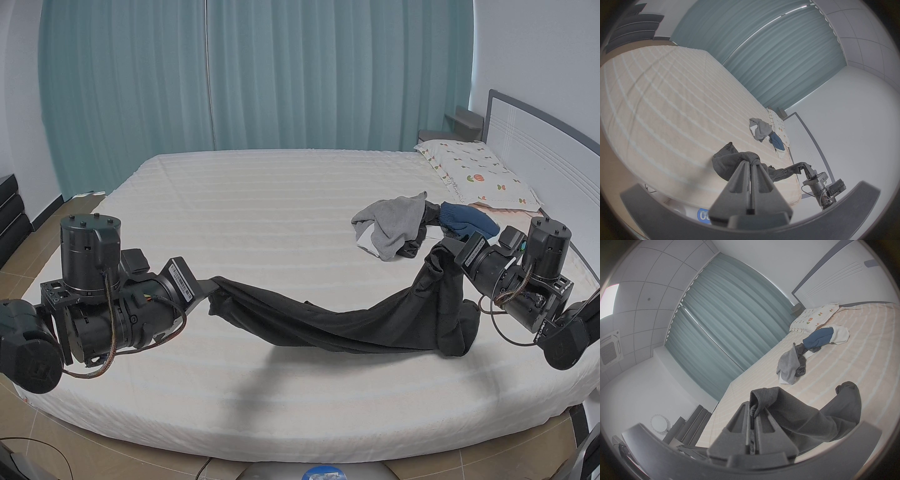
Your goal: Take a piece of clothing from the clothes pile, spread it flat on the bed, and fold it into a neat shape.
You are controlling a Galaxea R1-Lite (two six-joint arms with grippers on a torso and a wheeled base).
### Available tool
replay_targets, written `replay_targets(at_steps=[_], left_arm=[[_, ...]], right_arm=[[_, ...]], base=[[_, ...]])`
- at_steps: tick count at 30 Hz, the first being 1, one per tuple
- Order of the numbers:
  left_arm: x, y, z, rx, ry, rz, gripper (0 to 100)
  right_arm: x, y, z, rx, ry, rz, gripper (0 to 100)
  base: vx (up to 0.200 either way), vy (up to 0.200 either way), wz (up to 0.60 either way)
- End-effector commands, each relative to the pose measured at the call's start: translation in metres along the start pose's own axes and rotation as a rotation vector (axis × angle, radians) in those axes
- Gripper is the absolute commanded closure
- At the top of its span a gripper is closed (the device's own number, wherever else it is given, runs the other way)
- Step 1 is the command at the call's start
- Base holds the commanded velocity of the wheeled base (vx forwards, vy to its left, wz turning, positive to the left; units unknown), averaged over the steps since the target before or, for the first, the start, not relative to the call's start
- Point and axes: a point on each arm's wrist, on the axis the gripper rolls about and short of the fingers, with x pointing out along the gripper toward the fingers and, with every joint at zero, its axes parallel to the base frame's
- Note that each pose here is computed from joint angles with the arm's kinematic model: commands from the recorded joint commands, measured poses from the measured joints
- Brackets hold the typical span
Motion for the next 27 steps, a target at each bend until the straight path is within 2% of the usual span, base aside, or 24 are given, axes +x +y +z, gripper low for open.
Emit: replay_targets(at_steps=[1, 22, 27], left_arm=[[0.0, 0.0, 0.0, -0.001, 0.001, -0.001, 100], [-0.003, 0.001, -0.001, 0.0, 0.006, -0.002, 100], [-0.013, 0.0, -0.001, -0.005, -0.009, -0.016, 100]], right_arm=[[0.0, 0.0, 0.004, 0.001, -0.014, 0.0, 100], [0.002, -0.005, 0.006, -0.003, -0.018, -0.015, 100], [-0.001, -0.009, 0.005, 0.002, 0.014, -0.007, 100]], base=[[0.0, 0.2, 0.0], [0.0, 0.2, 0.0], [0.0, 0.2, 0.0]])
